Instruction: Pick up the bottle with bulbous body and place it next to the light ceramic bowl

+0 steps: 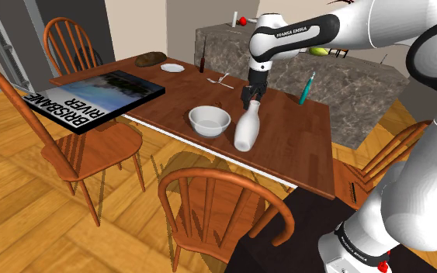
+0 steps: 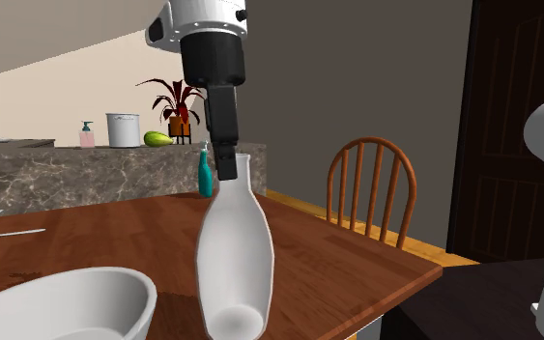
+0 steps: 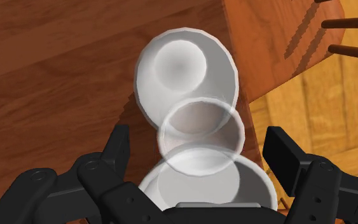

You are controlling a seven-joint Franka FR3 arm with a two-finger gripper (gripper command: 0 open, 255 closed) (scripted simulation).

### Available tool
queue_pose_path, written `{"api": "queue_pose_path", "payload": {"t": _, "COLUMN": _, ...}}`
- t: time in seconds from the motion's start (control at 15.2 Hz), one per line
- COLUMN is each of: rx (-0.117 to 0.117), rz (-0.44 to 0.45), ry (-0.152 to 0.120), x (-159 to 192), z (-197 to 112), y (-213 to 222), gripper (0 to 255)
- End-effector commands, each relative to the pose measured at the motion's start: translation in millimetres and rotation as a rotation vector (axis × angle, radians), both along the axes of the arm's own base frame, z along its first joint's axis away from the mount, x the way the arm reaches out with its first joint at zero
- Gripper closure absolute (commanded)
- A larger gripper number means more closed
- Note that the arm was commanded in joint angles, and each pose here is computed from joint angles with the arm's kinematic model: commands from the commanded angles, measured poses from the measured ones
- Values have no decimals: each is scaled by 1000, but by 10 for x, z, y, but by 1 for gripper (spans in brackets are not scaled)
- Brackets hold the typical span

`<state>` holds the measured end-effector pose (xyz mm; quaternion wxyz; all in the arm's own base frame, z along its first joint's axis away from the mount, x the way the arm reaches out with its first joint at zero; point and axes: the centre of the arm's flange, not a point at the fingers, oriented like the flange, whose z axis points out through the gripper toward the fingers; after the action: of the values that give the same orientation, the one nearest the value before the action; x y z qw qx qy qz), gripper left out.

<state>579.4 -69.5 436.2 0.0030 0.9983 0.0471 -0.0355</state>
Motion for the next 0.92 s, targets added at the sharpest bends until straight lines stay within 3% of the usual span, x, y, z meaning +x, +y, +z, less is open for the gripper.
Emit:
{"api": "queue_pose_path", "payload": {"t": 0.0, "rx": 0, "rz": 0, "ry": 0, "x": 0, "z": 0, "y": 0, "gripper": 0}}
{"api": "queue_pose_path", "payload": {"t": 0.07, "rx": 0, "rz": 0, "ry": 0, "x": 1, "z": 1, "y": 0, "gripper": 0}}
{"api": "queue_pose_path", "payload": {"t": 0.33, "rx": 0, "rz": 0, "ry": 0, "x": 36, "z": 500, "y": 4, "gripper": 0}}
{"api": "queue_pose_path", "payload": {"t": 0.86, "rx": 0, "rz": 0, "ry": 0, "x": 36, "z": 500, "y": 4, "gripper": 0}}
